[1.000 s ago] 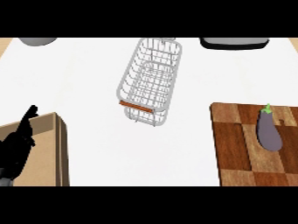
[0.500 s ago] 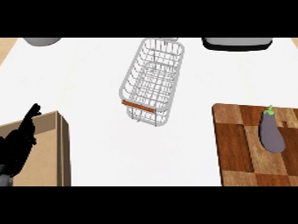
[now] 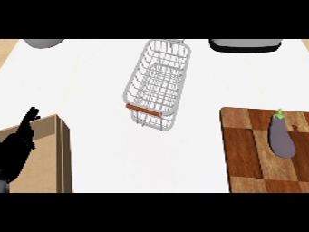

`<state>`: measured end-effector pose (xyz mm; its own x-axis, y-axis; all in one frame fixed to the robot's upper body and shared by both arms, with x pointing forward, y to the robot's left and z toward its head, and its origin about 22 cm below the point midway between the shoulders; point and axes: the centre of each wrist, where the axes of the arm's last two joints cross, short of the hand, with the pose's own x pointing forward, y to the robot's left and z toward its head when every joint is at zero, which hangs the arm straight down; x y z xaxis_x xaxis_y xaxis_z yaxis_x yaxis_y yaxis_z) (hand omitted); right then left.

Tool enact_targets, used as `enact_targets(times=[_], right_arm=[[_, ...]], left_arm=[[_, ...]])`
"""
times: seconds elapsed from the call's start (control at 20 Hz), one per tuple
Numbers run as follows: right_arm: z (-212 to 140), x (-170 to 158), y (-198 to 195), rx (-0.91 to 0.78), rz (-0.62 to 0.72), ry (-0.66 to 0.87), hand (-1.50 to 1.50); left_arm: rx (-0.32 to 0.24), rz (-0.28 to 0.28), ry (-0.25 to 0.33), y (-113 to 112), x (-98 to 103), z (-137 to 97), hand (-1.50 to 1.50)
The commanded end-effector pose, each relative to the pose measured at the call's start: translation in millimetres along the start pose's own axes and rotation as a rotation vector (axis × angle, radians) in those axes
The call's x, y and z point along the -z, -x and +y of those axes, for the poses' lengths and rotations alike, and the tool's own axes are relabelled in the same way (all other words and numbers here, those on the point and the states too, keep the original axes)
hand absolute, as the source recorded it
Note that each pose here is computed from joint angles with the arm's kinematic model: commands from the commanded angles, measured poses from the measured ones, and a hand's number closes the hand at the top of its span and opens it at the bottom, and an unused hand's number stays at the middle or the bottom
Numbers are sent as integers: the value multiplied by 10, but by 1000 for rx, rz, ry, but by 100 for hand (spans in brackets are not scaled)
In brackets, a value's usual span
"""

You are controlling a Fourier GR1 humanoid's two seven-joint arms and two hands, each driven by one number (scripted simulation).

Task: Pick the cupcake from the cutting board and place it in the tiered basket

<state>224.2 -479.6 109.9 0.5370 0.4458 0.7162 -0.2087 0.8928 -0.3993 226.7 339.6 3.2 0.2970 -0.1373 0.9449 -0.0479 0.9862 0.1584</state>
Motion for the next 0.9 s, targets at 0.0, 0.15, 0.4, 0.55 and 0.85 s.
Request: enact_targets(times=[0.0, 0.15, 0.4, 0.55, 0.85], right_arm=[[-113, -121, 169, -44, 76, -8, -150], [-86, -41, 127, -12, 91, -1, -150], [-78, 2, 343, 14, 104, -37, -150], [-94, -44, 454, 15, 100, -58, -150], [-85, 41, 588, 37, 65, -49, -150]], left_arm=[[60, 61, -97, 195, -110, 320, 0], [59, 70, -85, 266, 50, 86, 0], [53, 73, -70, 234, -31, 299, 0], [47, 65, -97, 214, 31, 255, 0], [55, 87, -83, 121, -19, 290, 0]])
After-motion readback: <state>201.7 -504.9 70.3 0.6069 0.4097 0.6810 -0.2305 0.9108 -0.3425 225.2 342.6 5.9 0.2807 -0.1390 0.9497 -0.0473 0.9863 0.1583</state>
